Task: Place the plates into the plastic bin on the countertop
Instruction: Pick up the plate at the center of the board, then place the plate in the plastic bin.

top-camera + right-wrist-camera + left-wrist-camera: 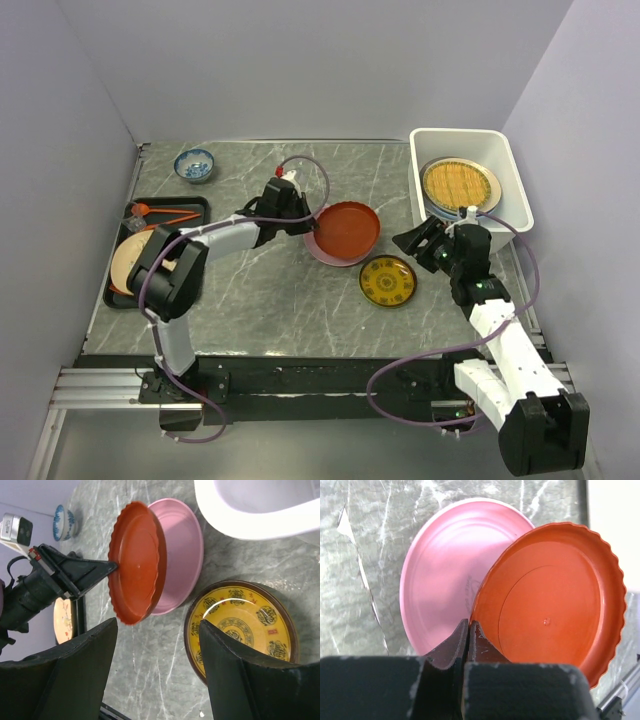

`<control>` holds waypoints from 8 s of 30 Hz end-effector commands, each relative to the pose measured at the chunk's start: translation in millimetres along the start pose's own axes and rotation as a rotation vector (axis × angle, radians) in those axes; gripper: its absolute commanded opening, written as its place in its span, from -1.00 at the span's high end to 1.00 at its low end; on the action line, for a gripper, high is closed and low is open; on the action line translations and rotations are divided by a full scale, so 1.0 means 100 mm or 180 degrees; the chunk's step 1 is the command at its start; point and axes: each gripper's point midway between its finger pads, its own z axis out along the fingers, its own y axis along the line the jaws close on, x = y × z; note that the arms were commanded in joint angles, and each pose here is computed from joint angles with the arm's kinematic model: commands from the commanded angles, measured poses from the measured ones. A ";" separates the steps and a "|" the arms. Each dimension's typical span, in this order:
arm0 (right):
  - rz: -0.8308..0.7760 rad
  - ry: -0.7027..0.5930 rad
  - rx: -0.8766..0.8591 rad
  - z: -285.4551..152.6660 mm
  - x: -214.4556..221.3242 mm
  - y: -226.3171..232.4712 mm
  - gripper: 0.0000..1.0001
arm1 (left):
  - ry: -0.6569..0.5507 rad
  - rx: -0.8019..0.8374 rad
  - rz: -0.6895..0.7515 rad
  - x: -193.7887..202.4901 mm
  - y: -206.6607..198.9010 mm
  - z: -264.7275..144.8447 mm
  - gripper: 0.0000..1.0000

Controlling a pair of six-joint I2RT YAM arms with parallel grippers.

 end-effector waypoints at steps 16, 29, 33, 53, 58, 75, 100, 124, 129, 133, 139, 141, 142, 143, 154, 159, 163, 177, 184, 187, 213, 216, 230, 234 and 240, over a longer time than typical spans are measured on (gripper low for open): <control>0.0117 0.0153 -0.0390 0.20 0.07 0.17 -0.47 | -0.0215 0.0524 0.0108 -0.14 -0.48 -0.48 0.99; 0.0172 0.0343 -0.0474 0.36 0.23 0.19 -0.47 | -0.0112 0.0692 0.0172 -0.03 -0.66 -0.43 0.99; 0.0172 0.0391 -0.0468 0.40 0.27 0.18 -0.47 | -0.0092 0.0716 0.0185 -0.02 -0.69 -0.41 0.99; 0.0171 0.0430 -0.0547 0.37 0.36 0.17 0.93 | 0.0062 0.1010 0.0200 0.11 -0.91 -0.35 0.99; 0.0164 0.0399 -0.0471 0.34 0.37 0.12 1.00 | 0.0051 0.1024 0.0204 0.12 -0.92 -0.36 0.96; 0.0168 0.0390 -0.0475 0.32 0.37 0.12 1.00 | -0.0113 0.0802 0.0263 0.10 -0.77 -0.46 -0.52; 0.0164 0.0352 -0.0554 0.24 0.37 0.22 1.00 | -0.0403 0.0600 0.0261 0.05 -0.60 -0.72 -0.99; -0.0035 0.0102 -0.0313 0.01 0.23 0.17 1.00 | -0.0793 0.0506 0.0113 -0.23 -0.64 -1.06 -0.99; -0.0060 0.0081 -0.0335 0.05 0.13 0.25 1.00 | -0.0849 0.0419 0.0100 -0.34 -0.55 -1.17 -0.99; -0.0064 0.0105 -0.0388 0.08 0.08 0.33 1.00 | -0.0814 0.0326 0.0062 -0.32 -0.43 -1.20 -0.99; -0.0078 0.0041 -0.0469 0.13 -0.06 0.47 1.00 | -0.0744 0.0228 -0.0028 -0.19 -0.21 -1.19 -0.99; -0.0103 0.0042 -0.0466 0.16 -0.10 0.51 1.00 | -0.0731 0.0193 -0.0061 -0.15 -0.14 -1.19 -0.99; -0.0104 0.0048 -0.0440 0.17 -0.11 0.50 1.00 | -0.0757 0.0187 -0.0079 -0.17 -0.13 -1.21 -0.99; -0.0116 0.0034 -0.0452 0.17 -0.14 0.53 1.00 | -0.0789 0.0202 -0.0092 -0.18 -0.13 -1.23 -0.99; -0.0126 -0.0220 -0.0426 0.09 -0.40 0.65 1.00 | -0.0697 0.0306 -0.0126 -0.09 -0.11 -1.12 -0.99; -0.0110 -0.0301 -0.0395 0.08 -0.51 0.65 1.00 | -0.0618 0.0380 -0.0165 -0.04 -0.13 -1.04 -0.99; -0.0074 -0.0348 -0.0452 0.07 -0.66 0.66 1.00 | -0.0542 0.0404 -0.0186 0.01 -0.13 -0.97 -0.99; 0.0134 -0.0648 -0.0475 -0.07 -1.50 0.48 1.00 | -0.0318 0.0253 -0.0136 0.12 -0.02 -0.85 -0.99; 0.0232 -0.0699 -0.0480 0.00 -1.64 0.35 1.00 | -0.0271 0.0181 -0.0173 0.19 0.06 -0.81 -0.99; 0.0261 -0.0733 -0.0452 0.02 -1.72 0.30 1.00 | -0.0252 0.0105 -0.0198 0.23 0.13 -0.80 -0.99; 0.0882 -0.1219 0.0016 0.13 -2.32 -0.61 1.00 | -0.0196 0.0034 -0.0158 0.30 0.19 -0.79 -0.99; 0.0938 -0.1187 0.0018 0.16 -2.33 -0.66 1.00 | -0.0167 0.0079 -0.0165 0.33 0.18 -0.76 -0.99; 0.1030 -0.1110 0.0334 0.33 -2.34 -1.01 0.98 | -0.0121 0.0099 -0.0188 0.36 0.18 -0.72 -0.99; 0.1065 -0.1078 0.0394 0.38 -2.32 -1.09 0.95 | -0.0101 0.0108 -0.0177 0.37 0.18 -0.71 -0.99; 0.1022 -0.1101 0.0429 0.34 -2.33 -1.10 0.91 | -0.0096 0.0122 -0.0181 0.39 0.18 -0.71 -0.99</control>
